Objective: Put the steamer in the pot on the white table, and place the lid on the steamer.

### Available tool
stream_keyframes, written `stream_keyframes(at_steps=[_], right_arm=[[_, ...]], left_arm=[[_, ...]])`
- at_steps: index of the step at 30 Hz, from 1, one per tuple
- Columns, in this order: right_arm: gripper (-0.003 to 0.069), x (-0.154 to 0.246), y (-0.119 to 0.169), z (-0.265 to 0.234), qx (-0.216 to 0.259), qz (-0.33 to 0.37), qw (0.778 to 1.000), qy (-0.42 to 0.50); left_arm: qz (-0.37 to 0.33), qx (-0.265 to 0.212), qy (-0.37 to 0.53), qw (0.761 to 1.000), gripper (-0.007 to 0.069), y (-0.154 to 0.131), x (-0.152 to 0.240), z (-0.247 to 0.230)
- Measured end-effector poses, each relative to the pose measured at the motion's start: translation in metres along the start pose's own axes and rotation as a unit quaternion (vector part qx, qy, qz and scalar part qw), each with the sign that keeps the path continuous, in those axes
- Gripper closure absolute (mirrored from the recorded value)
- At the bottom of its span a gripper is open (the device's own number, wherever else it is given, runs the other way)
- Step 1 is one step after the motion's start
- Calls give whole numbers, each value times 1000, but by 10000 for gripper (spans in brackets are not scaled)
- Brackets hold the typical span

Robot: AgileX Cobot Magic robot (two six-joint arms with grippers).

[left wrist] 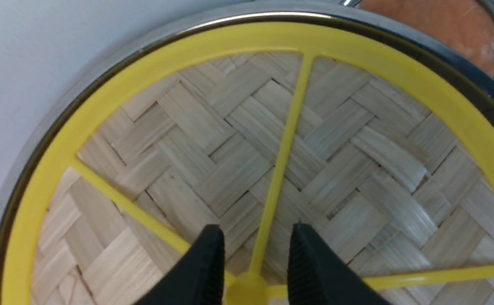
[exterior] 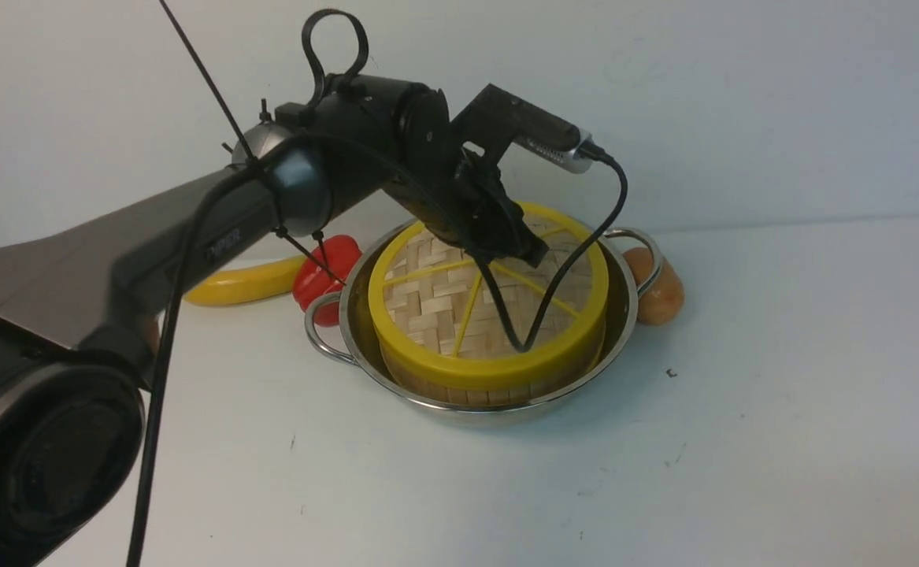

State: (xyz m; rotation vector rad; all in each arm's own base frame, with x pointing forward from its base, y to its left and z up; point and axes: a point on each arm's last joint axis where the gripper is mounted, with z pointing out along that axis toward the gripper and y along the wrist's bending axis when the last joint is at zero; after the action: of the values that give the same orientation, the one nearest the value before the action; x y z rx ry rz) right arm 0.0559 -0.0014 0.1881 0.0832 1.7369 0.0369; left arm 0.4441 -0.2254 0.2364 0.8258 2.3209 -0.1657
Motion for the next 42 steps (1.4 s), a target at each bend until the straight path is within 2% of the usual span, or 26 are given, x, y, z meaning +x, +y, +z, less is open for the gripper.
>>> stream_keyframes(at_steps=[12,25,29,42], right_arm=[[410,0,0,0,0,0,1000,0],[410,0,0,0,0,0,1000,0],[410,0,0,0,0,0,1000,0],[410,0,0,0,0,0,1000,0]], left_arm=[[2,-4,-12,1000,385,1,-4,-8],[-11,6,-3,1000,384,-2,-21,-129],[-18,7,1,1000,384,-3,-20,-150],[-32,-3,-51,998,384,-2,-29,-160]])
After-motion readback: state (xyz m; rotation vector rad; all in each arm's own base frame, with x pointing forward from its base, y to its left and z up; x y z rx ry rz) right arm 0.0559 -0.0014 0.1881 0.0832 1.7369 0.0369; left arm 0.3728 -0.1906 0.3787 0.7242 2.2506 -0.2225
